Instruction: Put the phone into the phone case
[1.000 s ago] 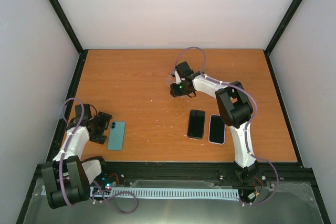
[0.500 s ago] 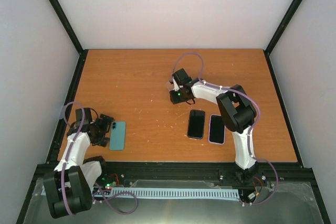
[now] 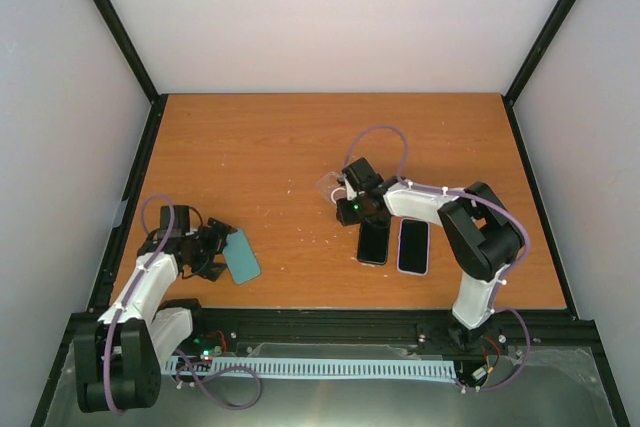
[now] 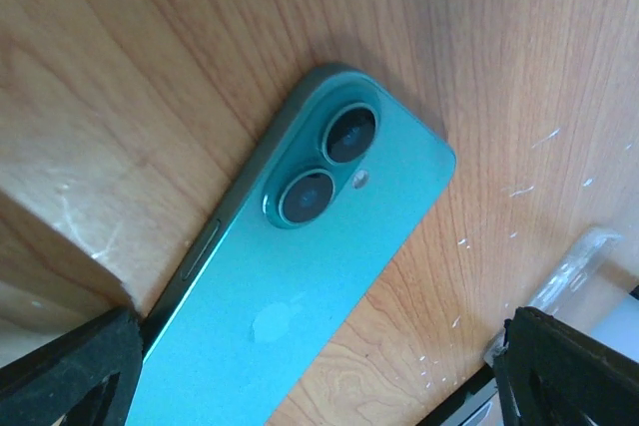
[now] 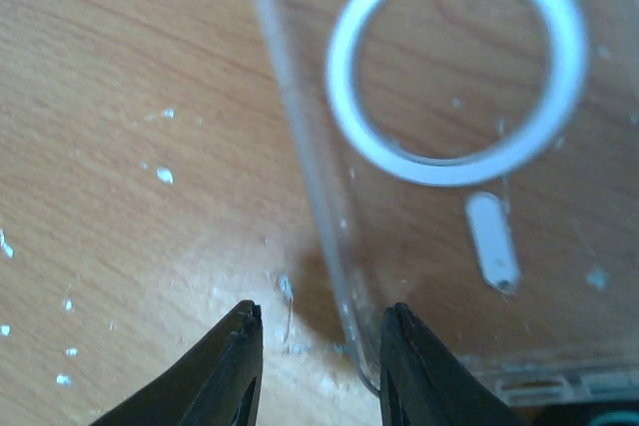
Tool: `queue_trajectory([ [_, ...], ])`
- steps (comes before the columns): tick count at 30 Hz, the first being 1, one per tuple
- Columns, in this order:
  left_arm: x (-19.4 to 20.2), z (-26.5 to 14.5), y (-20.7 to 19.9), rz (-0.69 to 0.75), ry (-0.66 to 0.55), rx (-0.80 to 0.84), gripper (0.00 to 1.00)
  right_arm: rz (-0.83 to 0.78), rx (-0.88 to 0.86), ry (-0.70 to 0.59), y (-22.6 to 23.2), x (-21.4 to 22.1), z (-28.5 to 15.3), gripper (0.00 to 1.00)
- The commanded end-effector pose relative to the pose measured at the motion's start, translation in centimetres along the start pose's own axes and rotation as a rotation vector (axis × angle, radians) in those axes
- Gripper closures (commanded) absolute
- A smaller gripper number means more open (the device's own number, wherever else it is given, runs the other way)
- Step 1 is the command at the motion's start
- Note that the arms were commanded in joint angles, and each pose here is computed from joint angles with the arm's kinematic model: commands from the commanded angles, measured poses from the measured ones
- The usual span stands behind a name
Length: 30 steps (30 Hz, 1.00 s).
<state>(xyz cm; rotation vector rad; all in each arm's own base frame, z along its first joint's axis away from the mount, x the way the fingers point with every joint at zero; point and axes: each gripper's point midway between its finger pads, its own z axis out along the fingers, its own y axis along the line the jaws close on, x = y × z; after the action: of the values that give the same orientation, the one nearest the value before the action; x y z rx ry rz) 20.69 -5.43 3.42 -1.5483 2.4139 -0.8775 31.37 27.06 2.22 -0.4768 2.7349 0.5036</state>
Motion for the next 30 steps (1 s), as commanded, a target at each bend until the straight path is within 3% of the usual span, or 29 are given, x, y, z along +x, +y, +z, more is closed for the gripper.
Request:
queue_trajectory([
  [1,1.5,1.0,2.5,-0.077,0.046,-0.084,0.01,0.047,0.004,0.061,-0.4,3.4,-0.1,0.67],
  [12,2.2,1.9,-0.7,0.015,0.041,-0.092,0.01,0.063,-0.042,-0.007,2.1,4.0,-2.7,0.61],
  [22,-1.5,-2.0,-4.2,0.146,-0.205,-0.094,0.01,-0.044,-0.122,-0.116,10.3,2.4,-3.9,0.47],
  [26,-2.8,-5.9,-5.9,0.193,-0.342,-0.085,0.01,-0.106,-0.14,-0.118,14.5,2.8,-3.1,0.4],
  [30,-3.9,-11.6,-9.1,0.305,-0.522,-0.013,0.01,-0.179,-0.138,-0.118,18.9,3.2,-2.1,0.26],
])
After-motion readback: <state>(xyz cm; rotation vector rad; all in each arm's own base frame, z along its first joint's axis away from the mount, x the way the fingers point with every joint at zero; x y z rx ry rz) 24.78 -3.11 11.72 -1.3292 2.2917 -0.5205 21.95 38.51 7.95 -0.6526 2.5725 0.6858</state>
